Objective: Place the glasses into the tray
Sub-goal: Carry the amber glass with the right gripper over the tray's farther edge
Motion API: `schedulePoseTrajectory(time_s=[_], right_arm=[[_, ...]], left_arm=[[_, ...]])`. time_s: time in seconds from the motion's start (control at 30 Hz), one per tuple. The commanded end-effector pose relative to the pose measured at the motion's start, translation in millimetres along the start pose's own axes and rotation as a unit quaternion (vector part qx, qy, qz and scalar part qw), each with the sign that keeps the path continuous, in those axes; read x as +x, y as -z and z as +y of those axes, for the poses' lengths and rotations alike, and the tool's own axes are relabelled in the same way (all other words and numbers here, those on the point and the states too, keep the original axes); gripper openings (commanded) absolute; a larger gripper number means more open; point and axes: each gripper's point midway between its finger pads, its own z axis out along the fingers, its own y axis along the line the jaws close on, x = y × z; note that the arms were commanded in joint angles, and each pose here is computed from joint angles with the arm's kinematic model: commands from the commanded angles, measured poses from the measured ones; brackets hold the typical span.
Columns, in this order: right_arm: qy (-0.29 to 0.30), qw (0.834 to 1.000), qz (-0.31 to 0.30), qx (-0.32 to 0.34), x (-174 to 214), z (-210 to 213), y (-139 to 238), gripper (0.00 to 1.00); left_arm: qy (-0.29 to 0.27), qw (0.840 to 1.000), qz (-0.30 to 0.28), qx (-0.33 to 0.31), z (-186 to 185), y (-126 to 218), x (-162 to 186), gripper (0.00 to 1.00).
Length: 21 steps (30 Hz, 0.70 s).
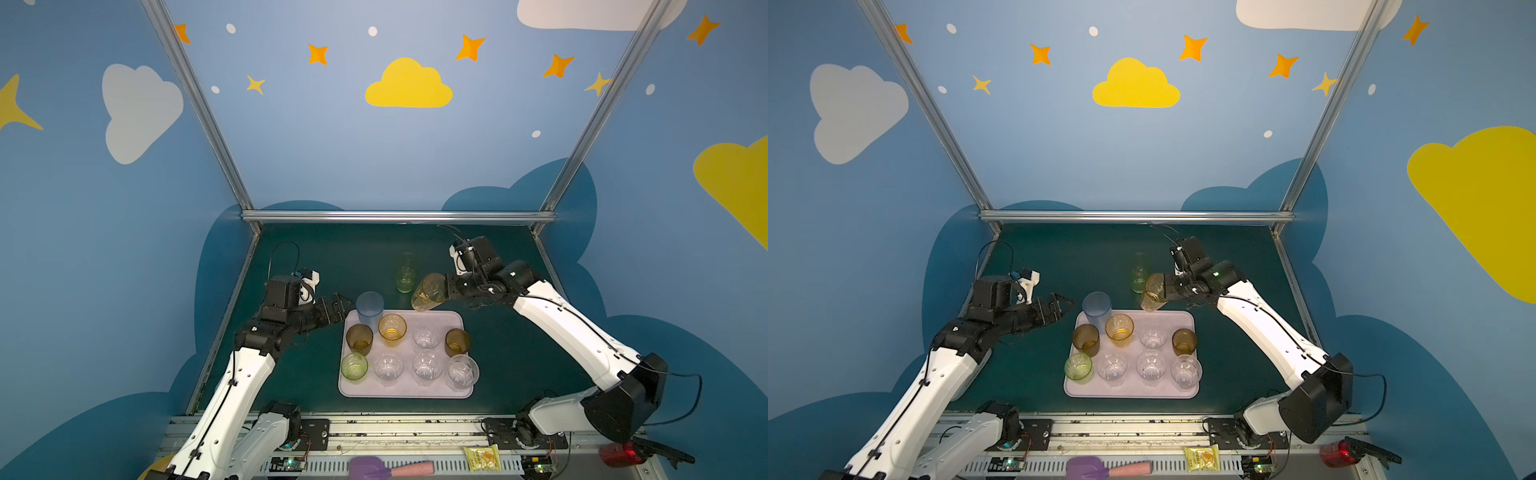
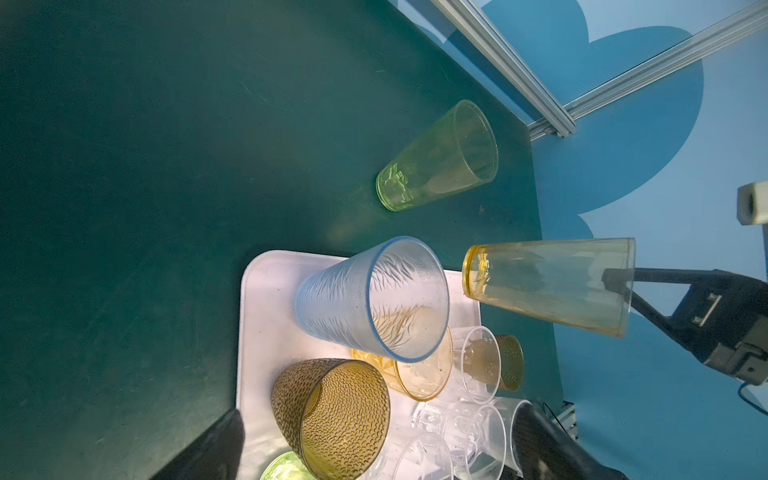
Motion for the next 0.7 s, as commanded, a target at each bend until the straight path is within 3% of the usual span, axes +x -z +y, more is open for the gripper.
schedulePoseTrajectory(time_s=[0.0,0.67], right_arm=[[0.005,1.000,0.002,0.003,2.7,6.5,-3.6,0.00],[0.031,0.999,0.040,0.007,14.5,29.1,-43.7,0.00]], left_arm=[[0.005,1.000,0.003,0.002,1.5,-1.0,2.1,1.00],[0.006,1.000,0.005,0.000,2.5,-1.9,2.5,1.00]])
